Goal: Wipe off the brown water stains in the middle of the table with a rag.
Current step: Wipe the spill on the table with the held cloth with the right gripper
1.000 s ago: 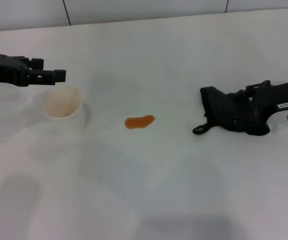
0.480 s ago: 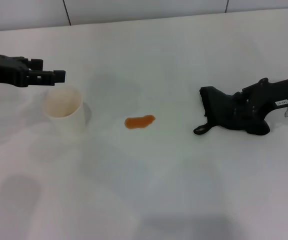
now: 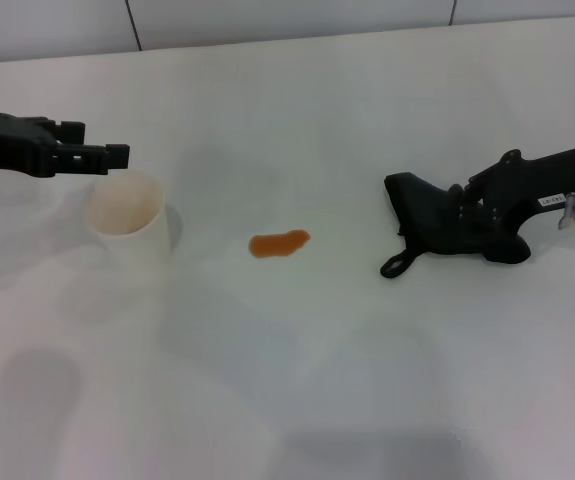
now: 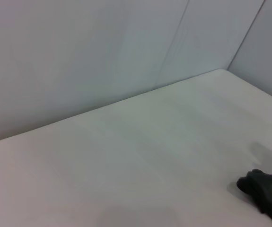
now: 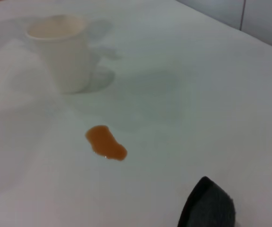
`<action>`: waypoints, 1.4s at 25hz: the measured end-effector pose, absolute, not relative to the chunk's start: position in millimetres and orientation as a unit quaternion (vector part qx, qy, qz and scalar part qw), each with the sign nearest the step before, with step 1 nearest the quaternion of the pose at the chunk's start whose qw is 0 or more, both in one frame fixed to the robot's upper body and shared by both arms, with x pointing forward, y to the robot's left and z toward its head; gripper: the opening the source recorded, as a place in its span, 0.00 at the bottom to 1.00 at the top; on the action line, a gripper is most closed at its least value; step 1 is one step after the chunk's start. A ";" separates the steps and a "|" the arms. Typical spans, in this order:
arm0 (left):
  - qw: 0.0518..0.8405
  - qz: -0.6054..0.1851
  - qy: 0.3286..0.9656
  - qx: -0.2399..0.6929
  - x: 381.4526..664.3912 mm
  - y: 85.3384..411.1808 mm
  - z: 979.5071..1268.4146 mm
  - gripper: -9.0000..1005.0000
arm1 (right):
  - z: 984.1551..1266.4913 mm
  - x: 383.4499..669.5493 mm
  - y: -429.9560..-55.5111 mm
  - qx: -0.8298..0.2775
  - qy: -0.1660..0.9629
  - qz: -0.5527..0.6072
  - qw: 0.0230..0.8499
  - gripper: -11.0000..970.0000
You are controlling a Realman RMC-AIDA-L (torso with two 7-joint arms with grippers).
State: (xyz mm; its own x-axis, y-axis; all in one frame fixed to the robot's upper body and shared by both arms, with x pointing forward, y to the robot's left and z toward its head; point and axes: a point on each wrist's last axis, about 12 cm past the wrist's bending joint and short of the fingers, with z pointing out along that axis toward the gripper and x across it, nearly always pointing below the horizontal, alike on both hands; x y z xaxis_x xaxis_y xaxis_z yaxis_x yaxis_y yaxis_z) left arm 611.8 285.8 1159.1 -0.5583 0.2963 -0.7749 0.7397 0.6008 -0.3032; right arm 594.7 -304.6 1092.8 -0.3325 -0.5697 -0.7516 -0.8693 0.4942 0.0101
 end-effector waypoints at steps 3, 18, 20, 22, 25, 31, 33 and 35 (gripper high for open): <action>0.350 -0.314 0.825 0.313 611.3 286.9 1159.3 0.88 | 1093.3 594.6 -302.7 -0.460 0.784 0.216 0.357 0.19; 0.348 -0.316 0.825 0.314 610.6 286.2 1159.0 0.88 | 1102.6 597.8 -284.9 -0.481 0.757 0.252 0.363 0.11; 0.348 -0.317 0.825 0.314 610.5 286.2 1159.1 0.88 | 1103.5 599.2 -277.7 -0.488 0.751 0.261 0.361 0.11; 0.348 -0.317 0.825 0.314 610.5 286.3 1159.1 0.88 | 1104.0 600.6 -270.0 -0.495 0.744 0.271 0.358 0.11; 0.348 -0.317 0.825 0.314 610.5 286.3 1159.2 0.88 | 1104.0 602.2 -257.9 -0.508 0.732 0.284 0.354 0.11; 0.348 -0.316 0.825 0.314 610.6 286.6 1159.3 0.88 | 1104.5 604.4 -237.3 -0.530 0.712 0.304 0.345 0.11; 0.348 -0.316 0.825 0.314 610.6 286.6 1159.3 0.88 | 1104.5 605.2 -230.1 -0.537 0.705 0.310 0.345 0.11; 0.348 -0.316 0.825 0.314 610.6 286.7 1159.2 0.88 | 1103.7 606.2 -223.4 -0.543 0.700 0.313 0.344 0.11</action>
State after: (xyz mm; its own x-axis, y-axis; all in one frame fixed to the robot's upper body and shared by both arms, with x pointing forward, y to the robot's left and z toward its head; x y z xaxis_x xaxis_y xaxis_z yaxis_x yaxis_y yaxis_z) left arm 610.6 286.7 1159.2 -0.5612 0.2973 -0.7725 0.7374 0.6035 -0.3034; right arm 606.2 -223.4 1103.7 -0.1751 -0.5441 -0.8206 -0.9744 0.2151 0.0653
